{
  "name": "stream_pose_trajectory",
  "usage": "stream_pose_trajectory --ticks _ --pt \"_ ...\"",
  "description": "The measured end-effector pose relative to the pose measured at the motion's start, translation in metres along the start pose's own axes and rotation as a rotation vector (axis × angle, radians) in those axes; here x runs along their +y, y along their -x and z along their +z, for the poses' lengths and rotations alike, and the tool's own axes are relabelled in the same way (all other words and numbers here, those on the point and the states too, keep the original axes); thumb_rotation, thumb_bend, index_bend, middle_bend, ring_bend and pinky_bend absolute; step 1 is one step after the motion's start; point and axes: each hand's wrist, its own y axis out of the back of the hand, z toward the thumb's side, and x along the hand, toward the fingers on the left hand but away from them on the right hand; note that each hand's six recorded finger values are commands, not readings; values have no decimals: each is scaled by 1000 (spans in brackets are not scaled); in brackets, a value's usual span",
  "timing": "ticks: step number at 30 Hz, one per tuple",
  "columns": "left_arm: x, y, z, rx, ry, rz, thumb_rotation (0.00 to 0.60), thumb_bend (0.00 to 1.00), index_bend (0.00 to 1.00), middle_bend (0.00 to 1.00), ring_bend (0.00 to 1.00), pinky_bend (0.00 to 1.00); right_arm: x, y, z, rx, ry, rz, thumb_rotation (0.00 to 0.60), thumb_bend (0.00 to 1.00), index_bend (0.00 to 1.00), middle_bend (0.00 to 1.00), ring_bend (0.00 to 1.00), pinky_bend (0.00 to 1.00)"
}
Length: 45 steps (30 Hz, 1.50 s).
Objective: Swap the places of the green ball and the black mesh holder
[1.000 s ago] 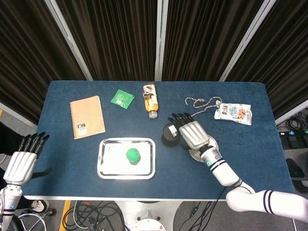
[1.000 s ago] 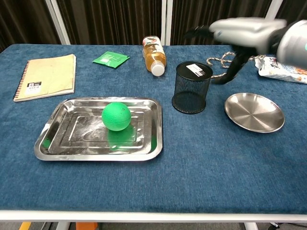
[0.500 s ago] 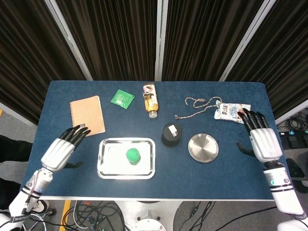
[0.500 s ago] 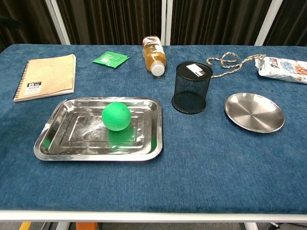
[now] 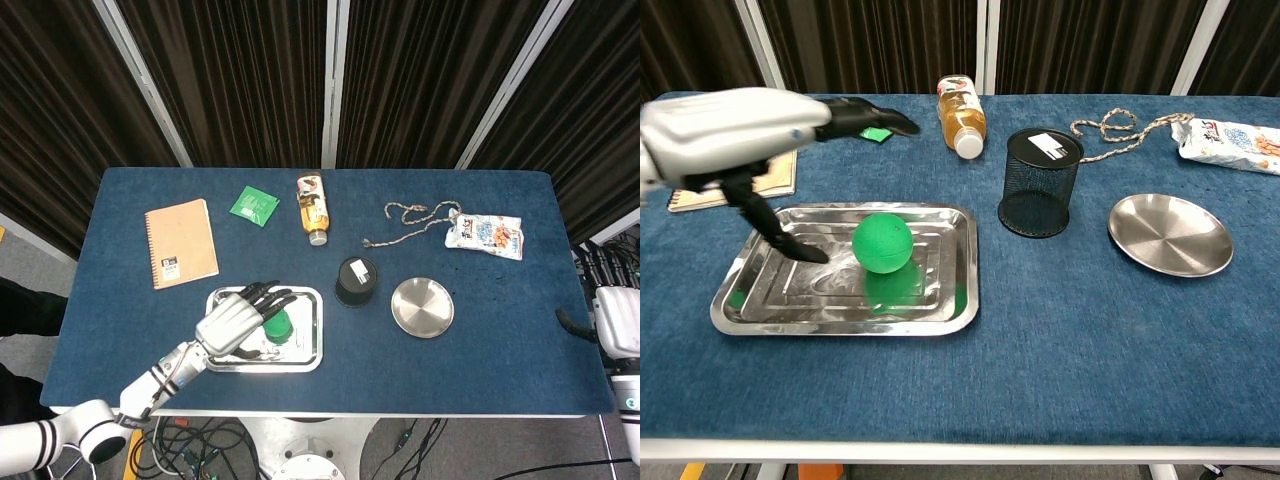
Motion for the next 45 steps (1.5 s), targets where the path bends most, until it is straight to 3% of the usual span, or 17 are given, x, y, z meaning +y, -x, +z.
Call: stream_pose_trajectory --ticks 4,11,16,28,34,45 --pt "-2 -24 10 -38 -37 -18 600 0 72 87 40 236 3 3 -3 -10 6 -3 600 182 0 0 0 19" --pt "-10 -46 5 -29 -94 -78 600 0 116 104 78 319 16 6 -5 -8 4 -21 600 182 0 0 0 19" --pt "-18 -48 2 -23 -104 -138 600 0 127 125 82 335 19 7 -6 -10 23 -25 600 185 0 0 0 19" --pt "-44 -53 2 -15 -151 -203 600 42 201 186 167 437 14 5 -10 -16 42 -11 600 193 0 0 0 19" --pt "-53 -54 0 -12 -145 -222 600 116 254 242 229 525 11 5 -15 -26 48 -9 600 198 0 0 0 19" --pt "-56 -56 -1 -11 -156 -196 600 202 315 306 296 623 4 6 -16 -29 54 14 600 207 0 0 0 20"
